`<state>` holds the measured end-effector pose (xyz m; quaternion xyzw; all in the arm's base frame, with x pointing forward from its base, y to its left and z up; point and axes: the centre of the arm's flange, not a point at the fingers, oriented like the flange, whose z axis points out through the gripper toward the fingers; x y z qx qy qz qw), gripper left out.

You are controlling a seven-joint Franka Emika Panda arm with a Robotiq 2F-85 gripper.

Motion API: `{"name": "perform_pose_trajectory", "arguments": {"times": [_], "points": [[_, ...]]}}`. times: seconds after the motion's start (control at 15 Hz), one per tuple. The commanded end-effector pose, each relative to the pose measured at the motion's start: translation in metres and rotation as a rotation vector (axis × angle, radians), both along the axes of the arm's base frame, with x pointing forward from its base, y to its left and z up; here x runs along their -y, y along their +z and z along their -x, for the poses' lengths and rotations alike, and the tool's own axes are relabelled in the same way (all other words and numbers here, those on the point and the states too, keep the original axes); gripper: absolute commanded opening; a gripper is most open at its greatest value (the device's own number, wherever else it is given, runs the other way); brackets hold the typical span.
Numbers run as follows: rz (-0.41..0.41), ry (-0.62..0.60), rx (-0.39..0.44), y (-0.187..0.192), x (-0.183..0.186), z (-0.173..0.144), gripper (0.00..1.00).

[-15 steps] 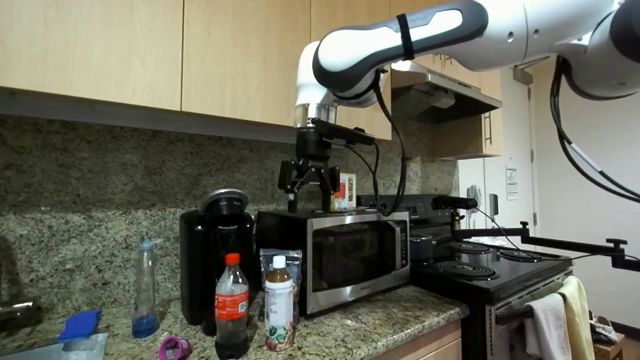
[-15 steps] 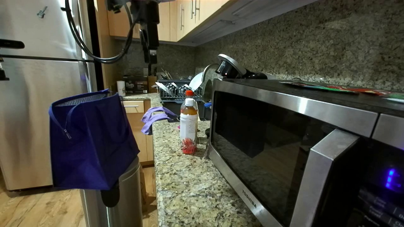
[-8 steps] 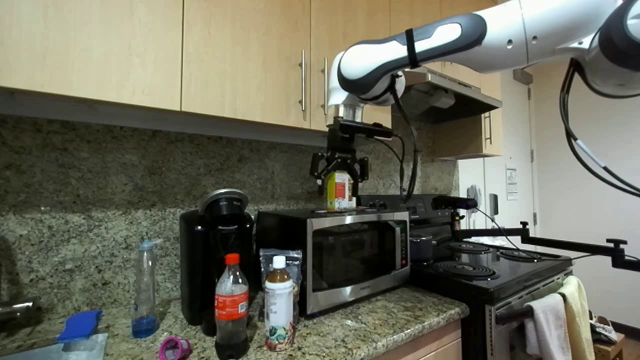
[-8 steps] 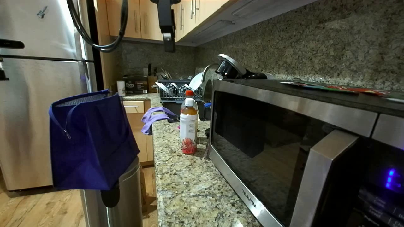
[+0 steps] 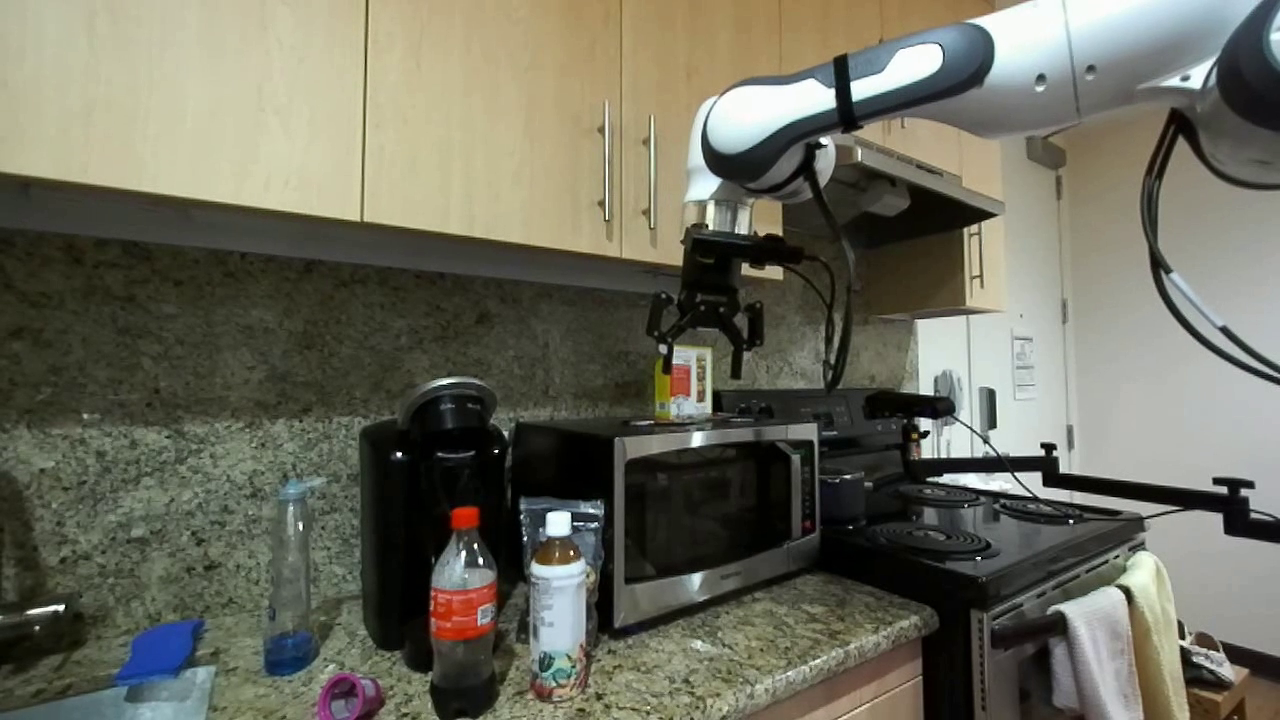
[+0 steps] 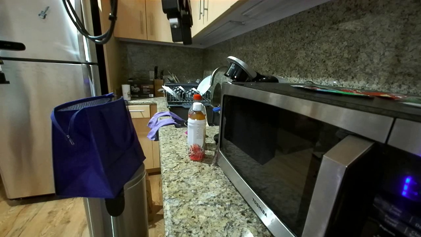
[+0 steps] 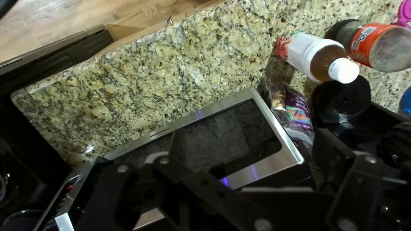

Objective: Open the microwave

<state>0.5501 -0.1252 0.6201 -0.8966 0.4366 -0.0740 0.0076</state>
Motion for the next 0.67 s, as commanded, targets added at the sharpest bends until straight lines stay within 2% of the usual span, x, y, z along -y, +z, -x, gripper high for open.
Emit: {"name": "perform_pose_trajectory", "arguments": {"times": [0.0,0.6], "points": [[0.012,-0.019,0.007,0.0,0.005,-0.001,1.0],[-0.058,-0.291,-0.008,-0.019,0.104,0.026,1.0]]}}
